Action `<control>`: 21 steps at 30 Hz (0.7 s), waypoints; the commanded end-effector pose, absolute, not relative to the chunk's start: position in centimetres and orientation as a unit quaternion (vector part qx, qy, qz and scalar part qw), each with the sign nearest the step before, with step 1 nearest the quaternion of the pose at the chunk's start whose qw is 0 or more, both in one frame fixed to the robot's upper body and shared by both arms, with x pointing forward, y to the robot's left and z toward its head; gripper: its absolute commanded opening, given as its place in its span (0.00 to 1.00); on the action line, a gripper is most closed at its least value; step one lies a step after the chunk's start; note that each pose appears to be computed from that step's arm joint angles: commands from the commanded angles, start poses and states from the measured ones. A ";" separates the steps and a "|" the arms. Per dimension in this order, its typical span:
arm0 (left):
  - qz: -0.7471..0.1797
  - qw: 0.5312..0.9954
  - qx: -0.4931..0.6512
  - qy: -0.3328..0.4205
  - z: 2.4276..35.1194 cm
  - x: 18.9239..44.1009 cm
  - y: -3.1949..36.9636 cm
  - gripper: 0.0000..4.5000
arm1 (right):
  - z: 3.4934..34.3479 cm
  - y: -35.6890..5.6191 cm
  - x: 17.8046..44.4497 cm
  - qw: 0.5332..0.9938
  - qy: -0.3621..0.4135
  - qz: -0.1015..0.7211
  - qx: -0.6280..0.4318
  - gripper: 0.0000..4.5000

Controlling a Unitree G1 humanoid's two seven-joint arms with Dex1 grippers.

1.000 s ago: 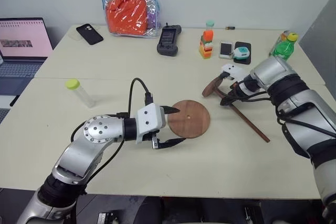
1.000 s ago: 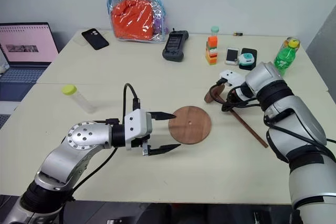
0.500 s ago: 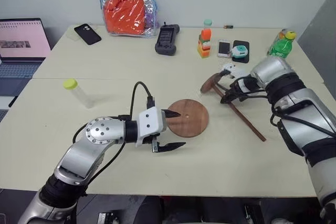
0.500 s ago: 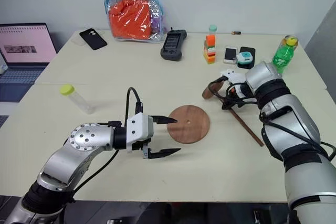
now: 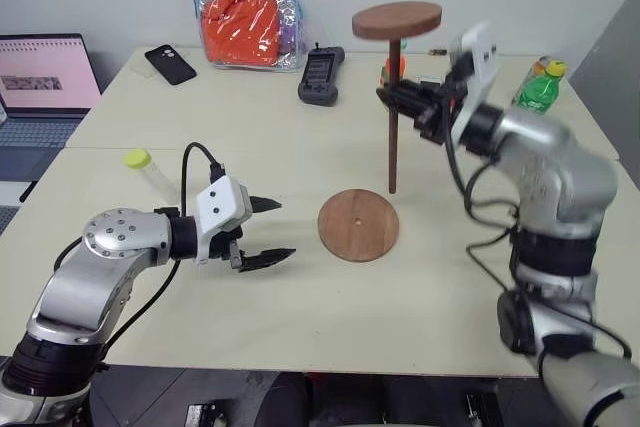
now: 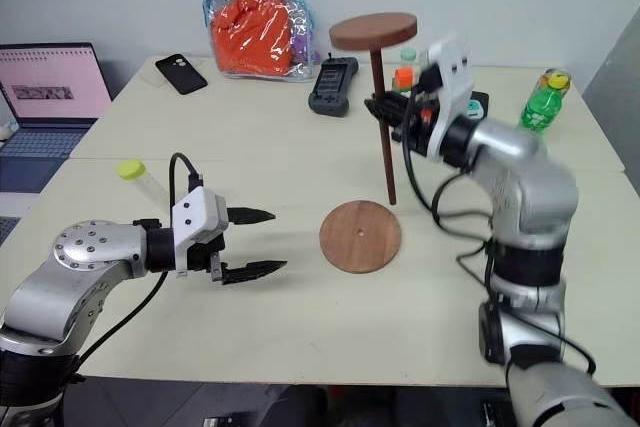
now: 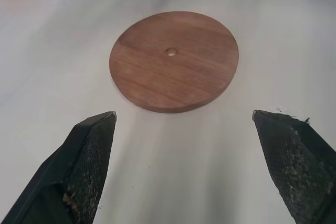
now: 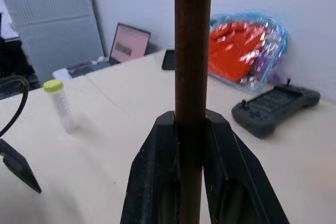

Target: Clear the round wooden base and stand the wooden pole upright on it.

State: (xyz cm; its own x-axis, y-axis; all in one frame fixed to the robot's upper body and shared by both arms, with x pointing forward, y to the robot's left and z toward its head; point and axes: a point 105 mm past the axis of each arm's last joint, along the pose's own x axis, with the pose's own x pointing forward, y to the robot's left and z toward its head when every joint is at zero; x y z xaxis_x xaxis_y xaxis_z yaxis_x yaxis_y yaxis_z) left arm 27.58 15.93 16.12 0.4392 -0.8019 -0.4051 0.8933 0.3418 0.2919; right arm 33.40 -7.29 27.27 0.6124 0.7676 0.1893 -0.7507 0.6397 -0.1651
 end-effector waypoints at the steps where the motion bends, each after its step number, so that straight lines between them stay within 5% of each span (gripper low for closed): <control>1: -0.540 0.795 0.261 0.090 16.7 27.1 15.4 0.97 | 28.8 -5.8 30.1 0.871 -0.223 0.437 -0.028 0.05; 21: -0.548 0.786 0.269 0.099 15.8 27.5 15.6 0.97 | 23.7 -4.5 30.4 0.878 -0.213 0.429 -0.010 0.05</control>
